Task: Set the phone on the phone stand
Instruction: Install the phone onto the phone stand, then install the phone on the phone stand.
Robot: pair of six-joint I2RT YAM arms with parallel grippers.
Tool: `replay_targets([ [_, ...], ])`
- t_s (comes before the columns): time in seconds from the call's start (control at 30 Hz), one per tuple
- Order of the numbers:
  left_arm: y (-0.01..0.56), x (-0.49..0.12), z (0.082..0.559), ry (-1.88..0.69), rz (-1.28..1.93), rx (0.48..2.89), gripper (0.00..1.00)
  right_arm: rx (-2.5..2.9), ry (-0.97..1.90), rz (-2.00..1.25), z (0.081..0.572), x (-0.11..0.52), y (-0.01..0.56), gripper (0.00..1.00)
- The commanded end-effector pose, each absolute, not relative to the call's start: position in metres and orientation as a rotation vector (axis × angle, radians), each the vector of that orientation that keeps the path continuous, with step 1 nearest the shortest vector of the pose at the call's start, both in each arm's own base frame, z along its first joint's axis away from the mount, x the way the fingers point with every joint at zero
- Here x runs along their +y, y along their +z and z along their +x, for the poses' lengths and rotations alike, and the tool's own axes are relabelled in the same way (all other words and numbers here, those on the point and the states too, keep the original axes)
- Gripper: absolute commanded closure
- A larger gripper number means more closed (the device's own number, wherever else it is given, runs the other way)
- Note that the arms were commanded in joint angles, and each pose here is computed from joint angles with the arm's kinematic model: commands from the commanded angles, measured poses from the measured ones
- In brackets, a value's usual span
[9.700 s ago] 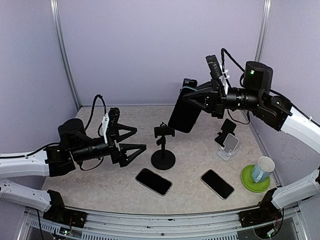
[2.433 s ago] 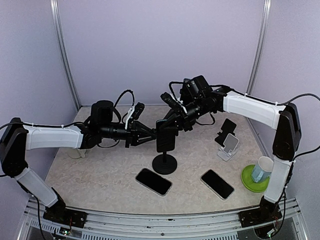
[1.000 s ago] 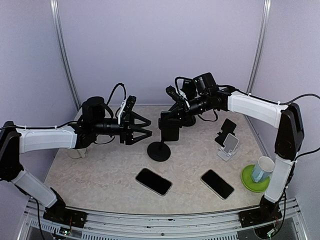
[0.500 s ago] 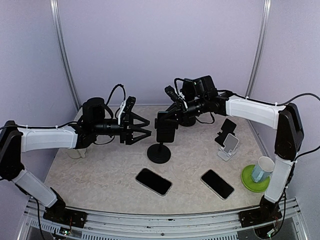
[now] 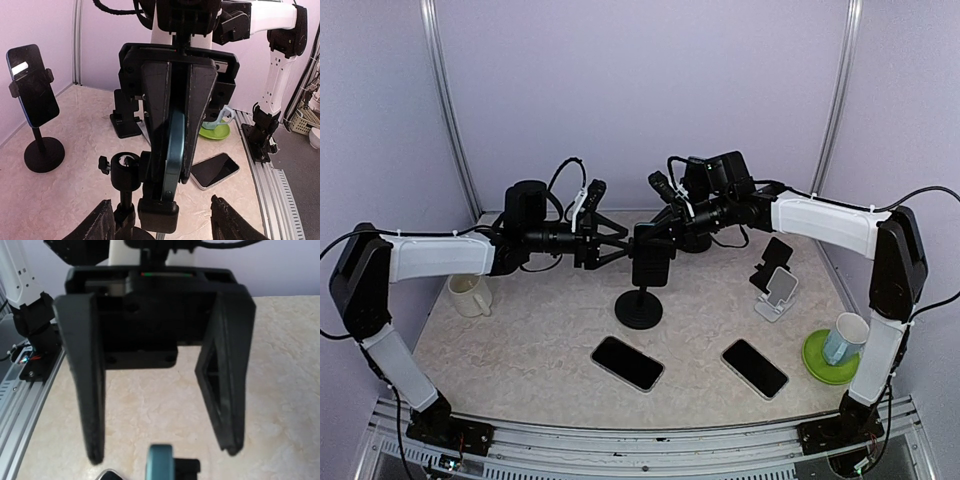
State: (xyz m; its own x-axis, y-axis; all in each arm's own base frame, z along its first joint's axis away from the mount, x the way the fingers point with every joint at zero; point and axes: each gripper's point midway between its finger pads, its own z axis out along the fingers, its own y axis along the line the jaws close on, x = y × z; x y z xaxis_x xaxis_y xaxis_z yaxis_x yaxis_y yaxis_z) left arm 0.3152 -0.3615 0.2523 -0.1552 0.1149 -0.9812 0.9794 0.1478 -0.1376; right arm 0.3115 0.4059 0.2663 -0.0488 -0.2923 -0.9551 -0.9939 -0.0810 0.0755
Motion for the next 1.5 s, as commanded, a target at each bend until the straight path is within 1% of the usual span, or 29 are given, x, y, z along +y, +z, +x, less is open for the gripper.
replay_targets([
  [0.0, 0.247, -0.367, 0.318, -1.164, 1.141, 1.480, 0.38, 1.292, 1.202, -1.474, 0.295, 0.407, 0.309, 1.00],
  [0.17, 0.240, -0.372, 0.315, -1.180, 1.155, 1.486, 0.40, 1.298, 1.199, -1.470, 0.296, 0.407, 0.309, 1.00],
  [0.3, 0.239, -0.377, 0.313, -1.183, 1.162, 1.488, 0.46, 1.299, 1.198, -1.471, 0.295, 0.407, 0.309, 1.00],
  [0.4, 0.238, -0.380, 0.313, -1.186, 1.166, 1.490, 0.52, 1.297, 1.197, -1.471, 0.294, 0.407, 0.309, 1.00],
  [0.57, 0.234, -0.386, 0.316, -1.187, 1.167, 1.507, 0.65, 1.296, 1.199, -1.473, 0.293, 0.407, 0.310, 1.00],
  [0.67, 0.234, -0.387, 0.316, -1.185, 1.162, 1.510, 0.77, 1.297, 1.199, -1.474, 0.292, 0.407, 0.310, 1.00],
  [0.77, 0.233, -0.387, 0.315, -1.187, 1.162, 1.511, 0.99, 1.296, 1.196, -1.474, 0.292, 0.407, 0.310, 1.00],
  [0.87, 0.233, -0.388, 0.314, -1.186, 1.167, 1.508, 1.00, 1.295, 1.200, -1.470, 0.292, 0.408, 0.312, 1.00],
  [0.93, 0.233, -0.387, 0.313, -1.184, 1.167, 1.507, 1.00, 1.295, 1.211, -1.469, 0.291, 0.408, 0.313, 0.94],
  [1.17, 0.232, -0.386, 0.310, -1.181, 1.177, 1.501, 1.00, 1.316, 1.239, -1.432, 0.291, 0.408, 0.320, 0.56],
  [1.27, 0.231, -0.385, 0.308, -1.183, 1.179, 1.499, 1.00, 1.330, 1.235, -1.401, 0.292, 0.407, 0.325, 0.42],
  [1.33, 0.232, -0.384, 0.308, -1.182, 1.177, 1.497, 1.00, 1.350, 1.225, -1.379, 0.294, 0.405, 0.327, 0.36],
  [1.47, 0.234, -0.382, 0.305, -1.179, 1.173, 1.494, 1.00, 1.403, 1.189, -1.340, 0.294, 0.398, 0.322, 0.27],
])
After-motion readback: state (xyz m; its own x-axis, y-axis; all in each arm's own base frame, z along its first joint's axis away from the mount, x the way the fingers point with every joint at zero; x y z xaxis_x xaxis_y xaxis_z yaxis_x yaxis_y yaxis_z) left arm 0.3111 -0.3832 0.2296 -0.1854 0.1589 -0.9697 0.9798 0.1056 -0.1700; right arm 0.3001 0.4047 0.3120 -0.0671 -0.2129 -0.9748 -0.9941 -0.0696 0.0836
